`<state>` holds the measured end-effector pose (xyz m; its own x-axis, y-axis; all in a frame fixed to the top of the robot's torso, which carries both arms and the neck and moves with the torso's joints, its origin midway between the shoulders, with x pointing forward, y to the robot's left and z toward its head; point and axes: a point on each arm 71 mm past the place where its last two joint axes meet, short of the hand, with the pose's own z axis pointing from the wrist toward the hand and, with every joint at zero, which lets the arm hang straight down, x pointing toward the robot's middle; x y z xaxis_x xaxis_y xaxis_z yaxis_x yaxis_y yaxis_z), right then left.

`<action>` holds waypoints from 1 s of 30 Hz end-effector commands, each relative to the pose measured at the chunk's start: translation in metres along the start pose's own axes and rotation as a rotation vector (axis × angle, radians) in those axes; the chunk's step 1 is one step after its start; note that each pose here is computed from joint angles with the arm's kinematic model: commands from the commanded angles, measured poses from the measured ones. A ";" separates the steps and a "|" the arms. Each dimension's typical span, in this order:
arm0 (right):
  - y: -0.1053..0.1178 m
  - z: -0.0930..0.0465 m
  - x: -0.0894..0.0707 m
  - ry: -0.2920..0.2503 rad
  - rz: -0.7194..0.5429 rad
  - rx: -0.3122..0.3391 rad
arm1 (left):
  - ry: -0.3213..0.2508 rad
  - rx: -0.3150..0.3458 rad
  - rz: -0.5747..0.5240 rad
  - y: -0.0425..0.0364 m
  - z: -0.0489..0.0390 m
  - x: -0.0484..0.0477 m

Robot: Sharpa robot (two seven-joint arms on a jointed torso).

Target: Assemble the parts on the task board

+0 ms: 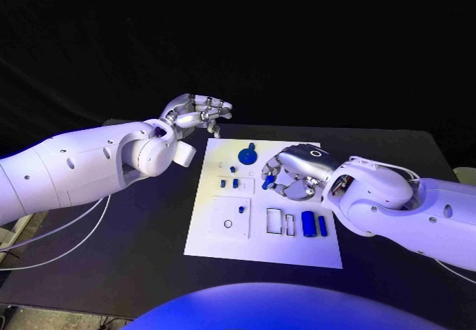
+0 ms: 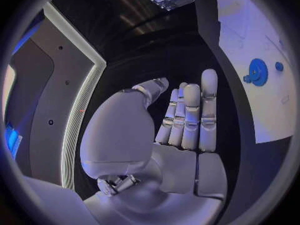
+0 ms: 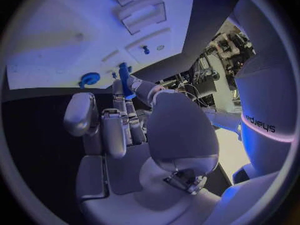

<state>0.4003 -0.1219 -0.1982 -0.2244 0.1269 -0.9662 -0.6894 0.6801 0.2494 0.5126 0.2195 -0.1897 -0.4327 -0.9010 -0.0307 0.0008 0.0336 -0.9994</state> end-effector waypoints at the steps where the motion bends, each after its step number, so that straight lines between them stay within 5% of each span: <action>1: 0.018 0.007 0.003 -0.023 0.022 -0.056 | 0.018 0.008 -0.012 -0.0011 0.0018 0.0032; 11: 0.064 0.032 0.043 0.033 0.064 -0.173 | 0.024 0.011 -0.015 -0.0009 0.0060 0.0084; 19: 0.066 0.040 0.068 0.088 0.074 -0.173 | 0.028 0.012 -0.016 -0.0011 0.0072 0.0109; 30: 0.063 0.041 0.083 0.126 0.056 -0.156 | 0.030 0.009 -0.017 -0.0009 0.0068 0.0107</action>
<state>0.3673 -0.0400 -0.2631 -0.3527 0.0974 -0.9307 -0.7541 0.5592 0.3443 0.5146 0.2090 -0.1905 -0.4469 -0.8942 -0.0257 0.0012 0.0282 -0.9996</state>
